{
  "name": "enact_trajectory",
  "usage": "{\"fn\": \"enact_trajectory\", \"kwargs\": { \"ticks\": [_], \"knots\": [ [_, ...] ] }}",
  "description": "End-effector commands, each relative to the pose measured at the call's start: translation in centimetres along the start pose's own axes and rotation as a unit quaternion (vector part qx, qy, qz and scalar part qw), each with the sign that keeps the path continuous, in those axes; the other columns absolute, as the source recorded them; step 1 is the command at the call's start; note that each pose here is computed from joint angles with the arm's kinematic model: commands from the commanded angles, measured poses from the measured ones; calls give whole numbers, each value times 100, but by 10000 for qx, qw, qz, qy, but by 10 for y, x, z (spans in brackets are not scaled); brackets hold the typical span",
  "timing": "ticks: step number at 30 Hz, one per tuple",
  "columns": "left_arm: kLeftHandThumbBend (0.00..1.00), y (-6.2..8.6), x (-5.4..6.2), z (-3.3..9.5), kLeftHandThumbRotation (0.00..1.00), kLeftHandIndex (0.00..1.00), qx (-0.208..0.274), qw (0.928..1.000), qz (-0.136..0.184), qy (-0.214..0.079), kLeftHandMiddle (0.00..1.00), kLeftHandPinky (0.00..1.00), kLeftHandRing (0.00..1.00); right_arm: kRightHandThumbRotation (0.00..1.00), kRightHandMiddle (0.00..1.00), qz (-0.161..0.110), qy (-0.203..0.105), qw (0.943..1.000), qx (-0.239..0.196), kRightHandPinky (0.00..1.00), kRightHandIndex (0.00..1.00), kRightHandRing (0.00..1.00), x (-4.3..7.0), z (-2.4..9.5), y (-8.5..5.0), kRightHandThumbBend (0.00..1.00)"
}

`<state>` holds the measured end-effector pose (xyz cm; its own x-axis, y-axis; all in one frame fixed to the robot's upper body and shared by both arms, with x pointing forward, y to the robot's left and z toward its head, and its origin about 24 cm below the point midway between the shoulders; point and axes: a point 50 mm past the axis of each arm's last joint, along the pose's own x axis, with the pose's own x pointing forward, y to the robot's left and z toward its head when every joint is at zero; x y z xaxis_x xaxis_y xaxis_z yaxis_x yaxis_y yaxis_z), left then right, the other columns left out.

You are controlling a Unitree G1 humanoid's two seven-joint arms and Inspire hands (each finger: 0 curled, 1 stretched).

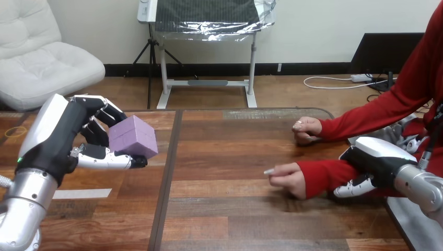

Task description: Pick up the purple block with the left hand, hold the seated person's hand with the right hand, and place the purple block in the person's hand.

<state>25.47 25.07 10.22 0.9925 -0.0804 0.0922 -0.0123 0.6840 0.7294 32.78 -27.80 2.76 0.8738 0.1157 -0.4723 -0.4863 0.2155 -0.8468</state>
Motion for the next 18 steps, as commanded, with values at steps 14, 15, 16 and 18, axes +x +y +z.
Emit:
{"fn": "enact_trajectory", "kwargs": {
  "ticks": [14, 15, 16, 18],
  "knots": [
    [84, -8, 16, 21, 0, 40, -504, 9968, 390, -482, 37, 30, 33, 36, 38, -941, -776, 9912, 520, 27, 42, 31, 2, 25, -36, 49],
    [84, -9, 17, 21, 0, 40, -549, 9966, 386, -477, 37, 29, 33, 36, 38, -969, -802, 9907, 511, 27, 42, 31, 2, 25, -38, 49],
    [84, -11, 17, 21, 0, 40, -579, 9965, 384, -474, 37, 29, 33, 37, 38, -983, -815, 9905, 504, 27, 41, 31, 2, 26, -39, 49],
    [84, -13, 19, 22, 0, 40, -639, 9961, 383, -470, 37, 29, 33, 38, 38, -1025, -853, 9898, 494, 26, 41, 31, 2, 27, -42, 49]
  ]
}}
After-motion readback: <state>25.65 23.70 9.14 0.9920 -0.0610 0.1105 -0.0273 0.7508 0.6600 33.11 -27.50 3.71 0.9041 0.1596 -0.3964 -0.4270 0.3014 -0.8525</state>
